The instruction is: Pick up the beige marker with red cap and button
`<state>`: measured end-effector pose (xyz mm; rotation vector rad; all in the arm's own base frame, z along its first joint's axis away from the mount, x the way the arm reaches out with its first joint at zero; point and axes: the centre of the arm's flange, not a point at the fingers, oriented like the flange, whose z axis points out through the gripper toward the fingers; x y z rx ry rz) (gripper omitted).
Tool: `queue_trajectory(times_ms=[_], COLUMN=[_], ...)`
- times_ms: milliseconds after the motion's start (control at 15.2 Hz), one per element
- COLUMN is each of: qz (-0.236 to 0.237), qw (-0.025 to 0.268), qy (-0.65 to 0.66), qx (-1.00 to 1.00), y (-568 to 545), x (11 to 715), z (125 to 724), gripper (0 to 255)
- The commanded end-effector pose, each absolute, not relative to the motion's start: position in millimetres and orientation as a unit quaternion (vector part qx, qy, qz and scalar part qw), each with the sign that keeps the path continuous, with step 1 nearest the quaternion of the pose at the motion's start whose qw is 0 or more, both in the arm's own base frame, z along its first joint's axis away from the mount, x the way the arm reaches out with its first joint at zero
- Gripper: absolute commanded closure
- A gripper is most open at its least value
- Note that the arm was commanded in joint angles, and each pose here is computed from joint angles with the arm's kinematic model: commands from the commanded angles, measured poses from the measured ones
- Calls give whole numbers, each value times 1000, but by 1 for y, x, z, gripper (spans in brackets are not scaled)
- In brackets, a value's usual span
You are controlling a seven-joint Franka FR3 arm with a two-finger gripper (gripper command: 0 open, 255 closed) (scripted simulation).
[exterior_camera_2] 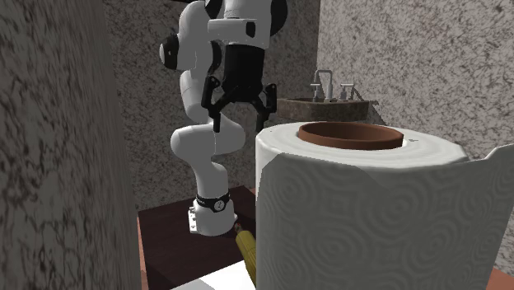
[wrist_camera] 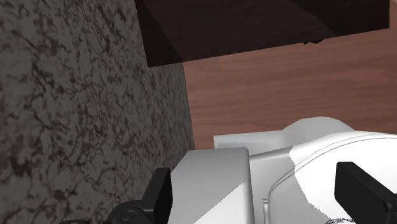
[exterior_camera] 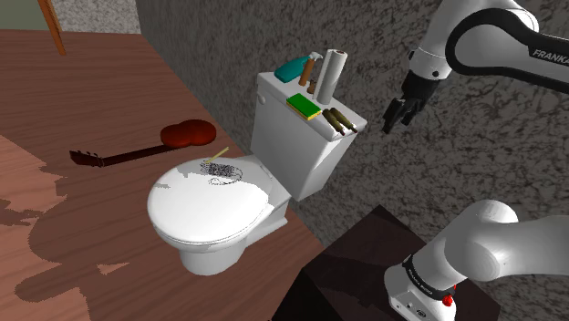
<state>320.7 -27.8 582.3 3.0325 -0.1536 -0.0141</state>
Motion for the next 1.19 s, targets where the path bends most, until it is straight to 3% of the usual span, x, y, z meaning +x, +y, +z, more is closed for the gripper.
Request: queue_trajectory(times_ms=[0,1122], qz=[-5,40], qw=[53,-3], qy=[-51,-62], qx=[997,997], y=[-28,-119], x=[321,478], z=[582,489], gripper=[0,0])
